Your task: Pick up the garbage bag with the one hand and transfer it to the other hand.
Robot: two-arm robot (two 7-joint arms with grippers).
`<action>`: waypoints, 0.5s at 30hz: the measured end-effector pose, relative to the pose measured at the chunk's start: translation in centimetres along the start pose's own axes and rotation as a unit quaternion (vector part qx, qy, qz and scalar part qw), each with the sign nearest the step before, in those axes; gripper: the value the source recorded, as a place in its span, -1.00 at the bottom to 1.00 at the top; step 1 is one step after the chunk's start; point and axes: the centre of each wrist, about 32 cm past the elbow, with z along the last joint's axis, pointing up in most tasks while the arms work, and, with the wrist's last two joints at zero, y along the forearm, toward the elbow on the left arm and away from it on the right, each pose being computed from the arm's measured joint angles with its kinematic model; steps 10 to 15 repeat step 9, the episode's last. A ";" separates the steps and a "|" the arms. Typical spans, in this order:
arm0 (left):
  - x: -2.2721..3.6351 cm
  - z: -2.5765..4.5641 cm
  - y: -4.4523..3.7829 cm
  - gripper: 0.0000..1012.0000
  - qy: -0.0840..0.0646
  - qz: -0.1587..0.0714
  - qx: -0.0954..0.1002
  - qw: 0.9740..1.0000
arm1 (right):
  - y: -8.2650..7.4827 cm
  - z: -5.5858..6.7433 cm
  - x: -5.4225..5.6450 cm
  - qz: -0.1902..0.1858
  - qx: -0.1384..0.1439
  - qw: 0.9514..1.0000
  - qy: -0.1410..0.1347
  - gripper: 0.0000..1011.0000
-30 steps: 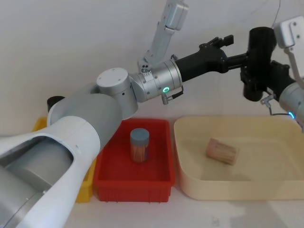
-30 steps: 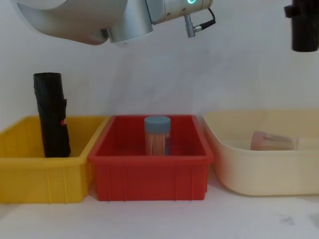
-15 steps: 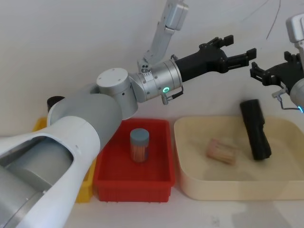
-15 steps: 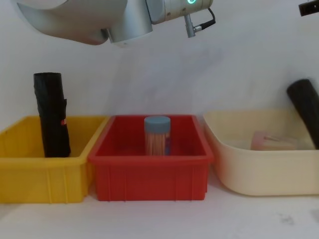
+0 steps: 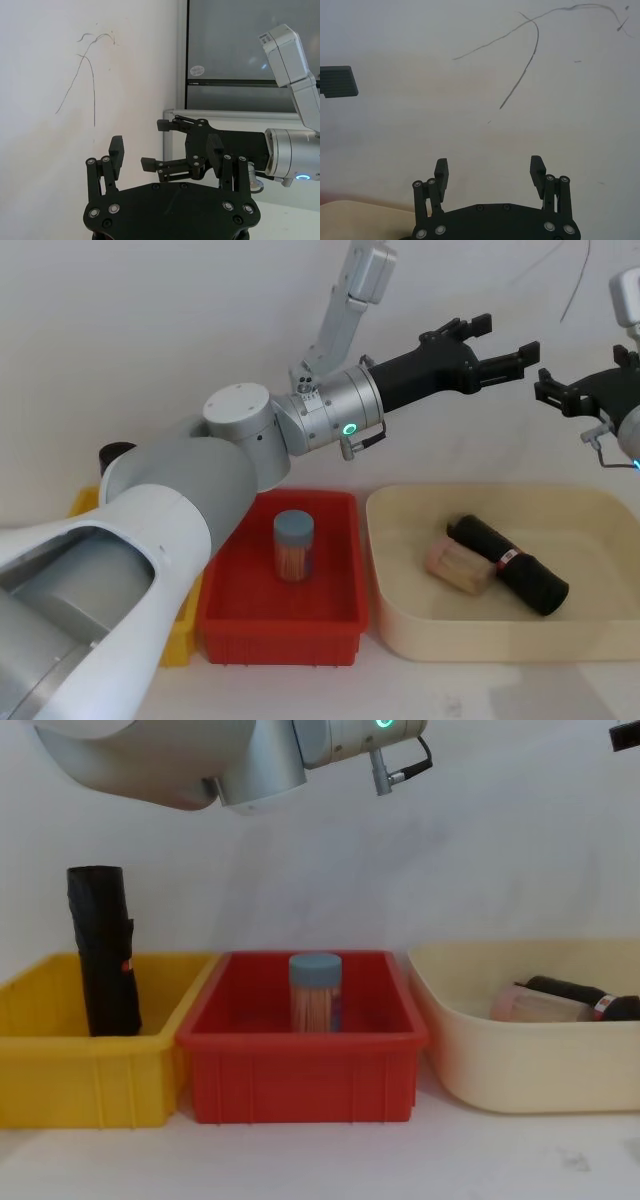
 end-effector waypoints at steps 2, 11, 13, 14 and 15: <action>0.00 0.00 0.00 0.98 0.000 0.000 0.000 1.000 | 0.0 0.0 0.0 -0.001 0.000 1.000 0.000 0.98; 0.00 0.00 0.00 0.98 0.000 0.000 0.000 1.000 | 0.0 0.0 0.1 -0.003 -0.001 1.000 -0.001 0.98; 0.00 0.00 0.00 0.98 0.000 0.000 0.000 1.000 | 0.0 0.0 0.1 -0.003 -0.001 1.000 -0.001 0.98; 0.00 0.00 0.00 0.98 0.000 0.000 0.000 1.000 | 0.0 0.0 0.1 -0.003 -0.001 1.000 -0.001 0.98; 0.00 0.00 0.00 0.98 0.000 0.000 0.000 1.000 | 0.0 0.0 0.1 -0.003 -0.001 1.000 -0.001 0.98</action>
